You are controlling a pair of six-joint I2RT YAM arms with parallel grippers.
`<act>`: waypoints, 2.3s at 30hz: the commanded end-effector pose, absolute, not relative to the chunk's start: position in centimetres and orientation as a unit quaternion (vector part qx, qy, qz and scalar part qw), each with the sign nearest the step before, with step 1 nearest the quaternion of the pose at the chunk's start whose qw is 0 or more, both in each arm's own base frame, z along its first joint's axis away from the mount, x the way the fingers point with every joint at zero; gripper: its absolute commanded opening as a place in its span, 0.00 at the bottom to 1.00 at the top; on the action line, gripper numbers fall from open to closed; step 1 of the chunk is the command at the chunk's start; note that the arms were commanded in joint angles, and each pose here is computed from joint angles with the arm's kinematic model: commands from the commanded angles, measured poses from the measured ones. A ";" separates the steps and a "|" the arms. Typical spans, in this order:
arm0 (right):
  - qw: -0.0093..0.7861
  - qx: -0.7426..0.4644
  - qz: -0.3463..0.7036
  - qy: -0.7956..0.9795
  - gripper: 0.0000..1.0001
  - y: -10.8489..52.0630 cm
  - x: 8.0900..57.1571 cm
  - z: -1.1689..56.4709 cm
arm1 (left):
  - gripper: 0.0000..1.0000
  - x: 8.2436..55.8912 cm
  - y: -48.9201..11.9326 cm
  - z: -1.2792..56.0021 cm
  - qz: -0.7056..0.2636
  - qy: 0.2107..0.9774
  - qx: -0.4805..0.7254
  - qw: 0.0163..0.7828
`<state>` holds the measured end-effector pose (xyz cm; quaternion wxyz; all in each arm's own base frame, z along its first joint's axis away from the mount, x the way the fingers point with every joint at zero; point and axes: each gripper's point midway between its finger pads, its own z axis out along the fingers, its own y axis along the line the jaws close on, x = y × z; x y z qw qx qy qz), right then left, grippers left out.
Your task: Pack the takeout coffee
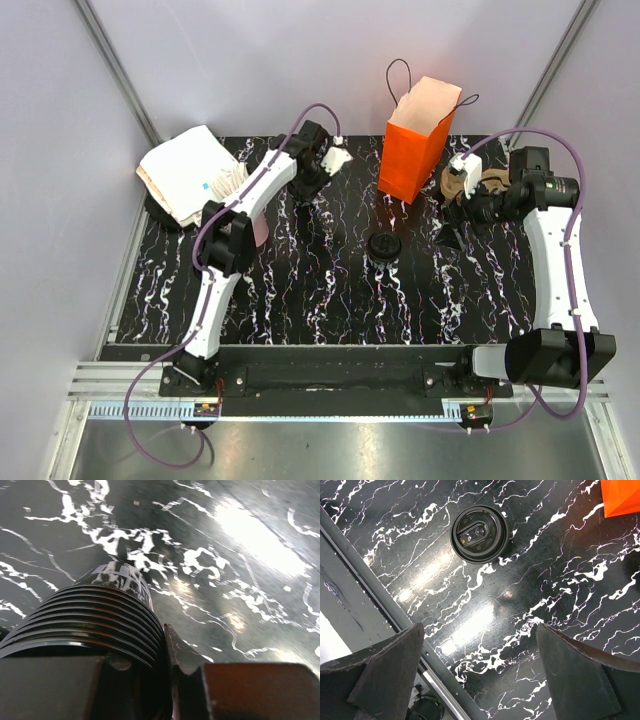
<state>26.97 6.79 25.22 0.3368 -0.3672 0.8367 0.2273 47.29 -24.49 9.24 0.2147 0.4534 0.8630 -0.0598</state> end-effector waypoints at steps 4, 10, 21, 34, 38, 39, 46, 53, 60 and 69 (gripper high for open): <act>0.357 -0.375 0.231 0.824 0.99 7.3 26.7 26.0 | 0.20 51.8 -22.1 11.4 -0.012 0.871 0.405 0.276; 0.359 -0.374 0.237 0.821 0.99 7.5 26.7 26.1 | 0.26 52.5 -21.2 11.6 -0.004 0.875 0.393 0.284; 0.360 -0.374 0.238 0.821 0.99 7.6 26.5 26.3 | 0.52 53.2 -20.8 12.6 0.002 0.873 0.384 0.301; 0.357 -0.383 0.251 0.814 0.99 8.0 25.7 26.4 | 0.73 53.3 -21.1 15.9 -0.006 0.867 0.369 0.336; 0.349 -0.387 0.255 0.815 1.00 8.3 25.6 25.9 | 0.85 52.6 -21.3 18.0 -0.017 0.862 0.365 0.352; 0.343 -0.389 0.255 0.817 1.00 8.3 25.5 25.7 | 0.88 52.5 -21.4 18.4 -0.019 0.861 0.364 0.355; 0.290 -0.435 0.254 0.814 1.00 11.4 24.2 23.6 | 0.99 50.2 -22.6 20.9 -0.032 0.848 0.382 0.367; 0.262 -0.455 0.246 0.815 0.92 12.8 24.8 22.0 | 0.99 47.4 -24.1 24.3 -0.053 0.833 0.393 0.385; 0.230 -0.491 0.232 0.808 0.82 14.3 26.4 19.8 | 0.99 43.7 -24.7 26.7 -0.099 0.837 0.380 0.382; 0.204 -0.516 0.188 0.810 0.69 15.9 29.3 17.0 | 0.99 39.9 -23.6 29.0 -0.122 0.840 0.380 0.367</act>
